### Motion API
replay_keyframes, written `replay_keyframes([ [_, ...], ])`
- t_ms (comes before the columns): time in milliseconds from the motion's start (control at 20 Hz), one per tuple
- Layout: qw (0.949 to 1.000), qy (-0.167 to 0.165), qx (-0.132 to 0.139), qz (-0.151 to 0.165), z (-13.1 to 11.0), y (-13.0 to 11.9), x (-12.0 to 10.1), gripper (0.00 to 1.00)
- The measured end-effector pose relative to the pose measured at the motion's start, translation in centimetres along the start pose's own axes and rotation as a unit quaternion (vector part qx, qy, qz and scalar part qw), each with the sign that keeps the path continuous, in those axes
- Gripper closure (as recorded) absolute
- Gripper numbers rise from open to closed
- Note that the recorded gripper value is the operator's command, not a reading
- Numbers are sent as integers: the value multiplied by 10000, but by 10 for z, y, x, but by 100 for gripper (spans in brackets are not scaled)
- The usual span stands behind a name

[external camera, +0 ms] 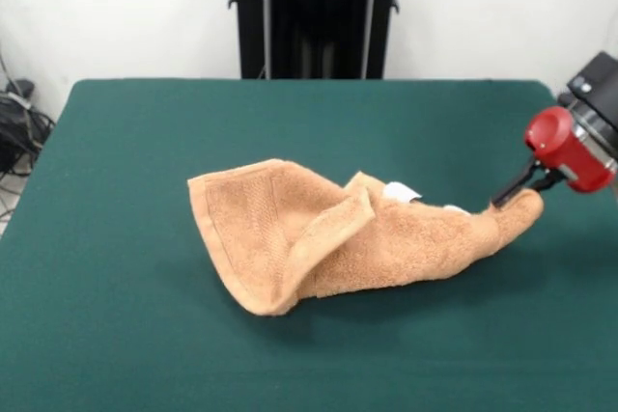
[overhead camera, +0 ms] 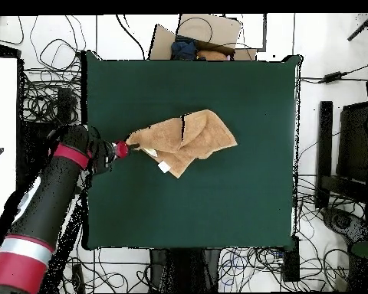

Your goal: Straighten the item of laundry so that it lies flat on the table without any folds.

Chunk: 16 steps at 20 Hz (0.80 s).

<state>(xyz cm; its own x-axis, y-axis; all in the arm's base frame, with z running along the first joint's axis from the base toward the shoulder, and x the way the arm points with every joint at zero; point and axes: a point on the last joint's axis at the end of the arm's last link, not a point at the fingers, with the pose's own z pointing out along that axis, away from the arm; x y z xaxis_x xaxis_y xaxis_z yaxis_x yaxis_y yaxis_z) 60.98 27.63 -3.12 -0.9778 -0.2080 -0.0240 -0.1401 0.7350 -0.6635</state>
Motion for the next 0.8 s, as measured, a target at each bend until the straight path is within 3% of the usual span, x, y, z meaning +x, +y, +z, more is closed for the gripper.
replay_keyframes([
  [300,9998,113,173,-74,-7,9,-12,100],
  [800,9997,38,199,-162,-11,25,-24,100],
])
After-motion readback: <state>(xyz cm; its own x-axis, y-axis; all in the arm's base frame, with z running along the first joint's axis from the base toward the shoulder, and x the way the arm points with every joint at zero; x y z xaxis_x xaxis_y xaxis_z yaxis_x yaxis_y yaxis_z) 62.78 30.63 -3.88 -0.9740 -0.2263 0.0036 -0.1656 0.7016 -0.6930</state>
